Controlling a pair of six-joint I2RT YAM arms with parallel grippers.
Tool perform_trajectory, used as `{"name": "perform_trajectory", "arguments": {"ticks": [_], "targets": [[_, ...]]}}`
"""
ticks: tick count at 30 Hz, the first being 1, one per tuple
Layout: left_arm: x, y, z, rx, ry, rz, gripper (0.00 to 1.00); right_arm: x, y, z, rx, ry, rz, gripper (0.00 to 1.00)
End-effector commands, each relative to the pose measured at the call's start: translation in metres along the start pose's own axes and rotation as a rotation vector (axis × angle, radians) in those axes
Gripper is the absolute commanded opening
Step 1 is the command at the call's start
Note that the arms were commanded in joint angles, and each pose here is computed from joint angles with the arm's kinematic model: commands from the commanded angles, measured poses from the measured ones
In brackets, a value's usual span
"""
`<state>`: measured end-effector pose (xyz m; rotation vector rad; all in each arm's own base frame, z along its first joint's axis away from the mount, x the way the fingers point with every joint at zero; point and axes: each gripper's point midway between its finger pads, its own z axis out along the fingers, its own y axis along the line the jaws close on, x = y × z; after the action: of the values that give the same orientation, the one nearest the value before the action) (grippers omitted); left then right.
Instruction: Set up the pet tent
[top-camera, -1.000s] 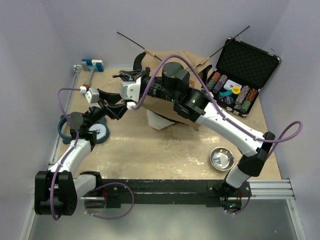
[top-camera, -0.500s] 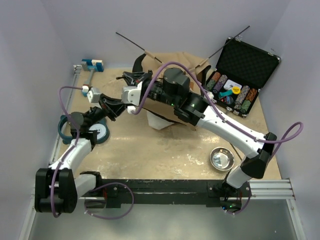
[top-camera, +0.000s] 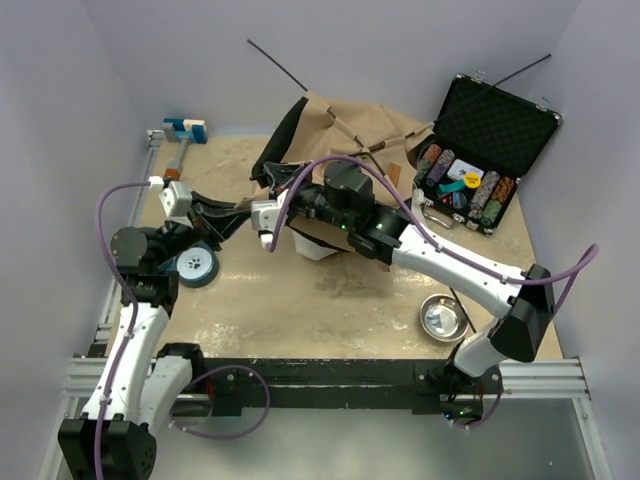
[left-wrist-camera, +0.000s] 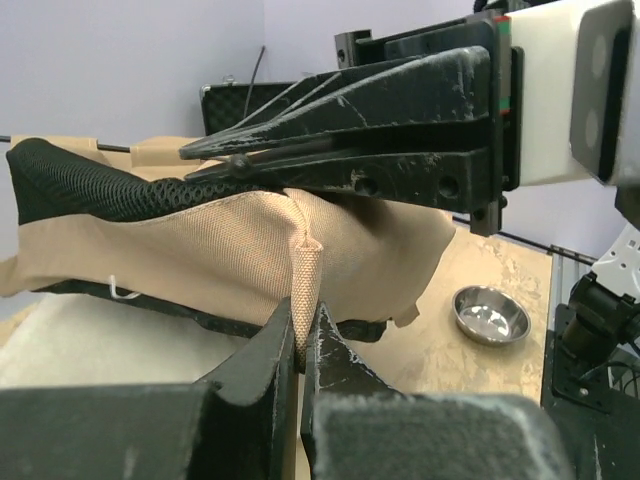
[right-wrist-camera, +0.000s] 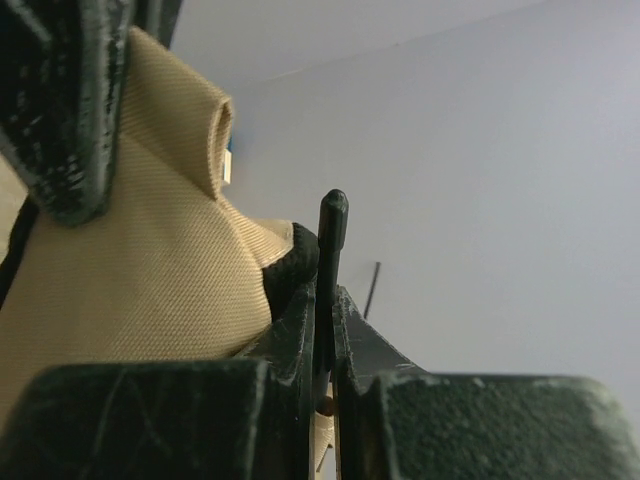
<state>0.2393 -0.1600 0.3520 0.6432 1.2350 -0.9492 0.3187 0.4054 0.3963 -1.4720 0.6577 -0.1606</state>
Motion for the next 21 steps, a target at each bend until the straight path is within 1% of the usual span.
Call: {"name": "perform_trajectory", "arguments": {"ticks": [1,4,7,10,17,21], "targets": [[-0.011,0.006,0.000,-0.063,0.030,0.016,0.00,0.018,-0.044,-0.036,0.125,0.088,-0.118,0.00],[-0.011,0.011,0.000,-0.086,0.047,0.019,0.00,0.007,-0.047,-0.046,0.133,0.045,-0.141,0.00],[-0.009,0.018,0.000,-0.117,0.068,0.026,0.00,0.002,-0.043,-0.053,0.107,0.033,-0.180,0.00],[-0.007,0.019,0.001,-0.114,0.090,0.022,0.00,-0.003,-0.038,-0.056,0.092,0.030,-0.210,0.00],[-0.002,0.020,-0.001,-0.112,0.117,0.046,0.00,-0.034,-0.028,-0.047,0.046,-0.008,-0.206,0.00],[-0.009,0.015,-0.002,-0.098,0.106,0.091,0.00,-0.027,-0.009,-0.041,0.011,0.028,-0.228,0.00]]}}
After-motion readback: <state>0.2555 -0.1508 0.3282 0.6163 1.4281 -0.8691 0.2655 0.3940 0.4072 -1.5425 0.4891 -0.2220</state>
